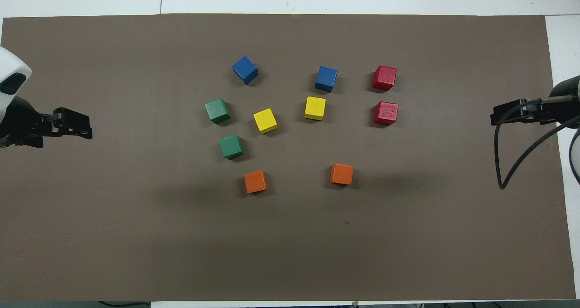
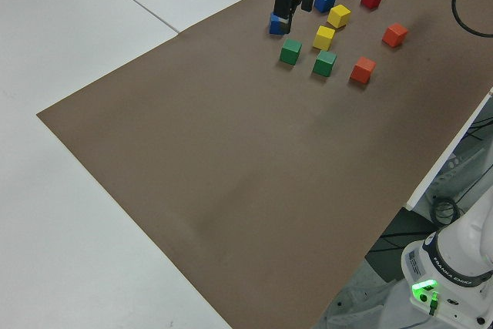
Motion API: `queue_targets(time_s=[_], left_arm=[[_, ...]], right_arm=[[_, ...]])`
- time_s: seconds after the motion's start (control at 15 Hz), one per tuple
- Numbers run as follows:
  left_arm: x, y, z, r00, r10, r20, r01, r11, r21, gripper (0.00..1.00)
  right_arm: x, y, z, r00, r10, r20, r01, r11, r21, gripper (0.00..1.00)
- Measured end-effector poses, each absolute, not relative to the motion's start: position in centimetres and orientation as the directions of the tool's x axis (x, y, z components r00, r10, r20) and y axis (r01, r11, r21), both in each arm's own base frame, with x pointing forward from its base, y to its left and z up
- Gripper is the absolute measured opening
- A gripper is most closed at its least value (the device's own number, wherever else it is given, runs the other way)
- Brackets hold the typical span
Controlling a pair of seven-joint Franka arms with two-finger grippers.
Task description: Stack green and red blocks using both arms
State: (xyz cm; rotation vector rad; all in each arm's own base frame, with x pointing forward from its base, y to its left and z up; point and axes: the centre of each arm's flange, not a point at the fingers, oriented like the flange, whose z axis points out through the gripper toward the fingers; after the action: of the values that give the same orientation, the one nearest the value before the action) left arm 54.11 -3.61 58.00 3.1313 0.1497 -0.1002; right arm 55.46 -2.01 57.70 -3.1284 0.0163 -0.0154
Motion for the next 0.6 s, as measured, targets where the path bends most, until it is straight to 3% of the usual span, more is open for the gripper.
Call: queue_targets(time_s=[0.27,0.6], left_arm=[[54.6,-4.7,56.7,0.993,0.115,-0.035,0.116,-0.993,0.005,1.00],[57.1,-12.0,48.6,0.982,0.187,-0.028,0.188,-0.982,0.010,1.00]], right_arm=[[55.5,-2.0,57.7,1.000,-0.010,0.010,-0.010,-1.000,-0.013,1.00],[55.5,-2.0,57.7,1.000,-0.010,0.010,-0.010,-1.000,-0.013,1.00]])
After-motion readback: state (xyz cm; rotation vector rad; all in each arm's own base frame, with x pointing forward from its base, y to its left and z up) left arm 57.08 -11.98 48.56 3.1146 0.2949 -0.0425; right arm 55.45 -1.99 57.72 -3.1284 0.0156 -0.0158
